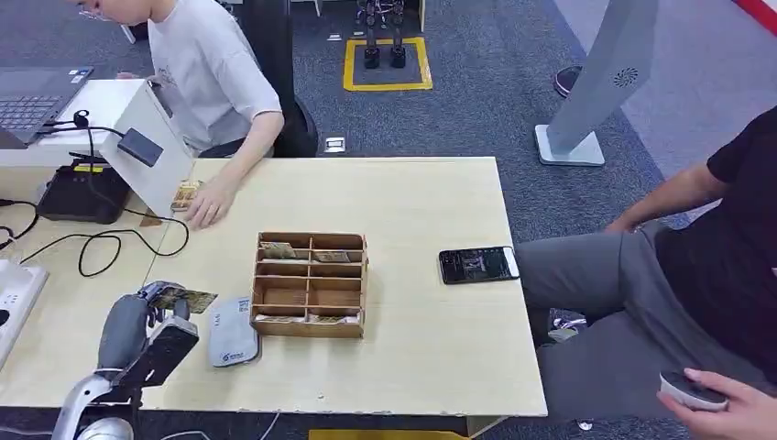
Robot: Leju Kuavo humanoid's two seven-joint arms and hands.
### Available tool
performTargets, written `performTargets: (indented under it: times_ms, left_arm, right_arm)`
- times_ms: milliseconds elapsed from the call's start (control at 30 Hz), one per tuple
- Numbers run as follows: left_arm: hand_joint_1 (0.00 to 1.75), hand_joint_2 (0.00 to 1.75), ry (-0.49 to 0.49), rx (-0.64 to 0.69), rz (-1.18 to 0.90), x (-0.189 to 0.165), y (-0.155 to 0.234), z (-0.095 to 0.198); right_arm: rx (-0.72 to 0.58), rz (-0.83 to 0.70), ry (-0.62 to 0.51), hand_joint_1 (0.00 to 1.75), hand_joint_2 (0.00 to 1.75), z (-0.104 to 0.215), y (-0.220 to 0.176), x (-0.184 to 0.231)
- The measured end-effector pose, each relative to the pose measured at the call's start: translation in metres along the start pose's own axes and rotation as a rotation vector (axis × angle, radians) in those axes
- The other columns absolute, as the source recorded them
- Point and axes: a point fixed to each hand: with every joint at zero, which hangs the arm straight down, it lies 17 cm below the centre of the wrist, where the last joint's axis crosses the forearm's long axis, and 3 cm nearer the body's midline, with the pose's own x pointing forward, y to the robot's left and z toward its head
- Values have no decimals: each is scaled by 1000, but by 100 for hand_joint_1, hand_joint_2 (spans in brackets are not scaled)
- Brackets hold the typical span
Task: Pass the card to the sensor for recognition and then transmit it.
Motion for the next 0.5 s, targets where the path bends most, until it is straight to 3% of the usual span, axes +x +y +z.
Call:
performTargets:
  times_ms: [500]
  left_arm:
    - [175, 175, 98, -43, 37, -7, -28, 3]
  right_arm:
    - [2, -6, 3, 0, 175, 0, 2, 1]
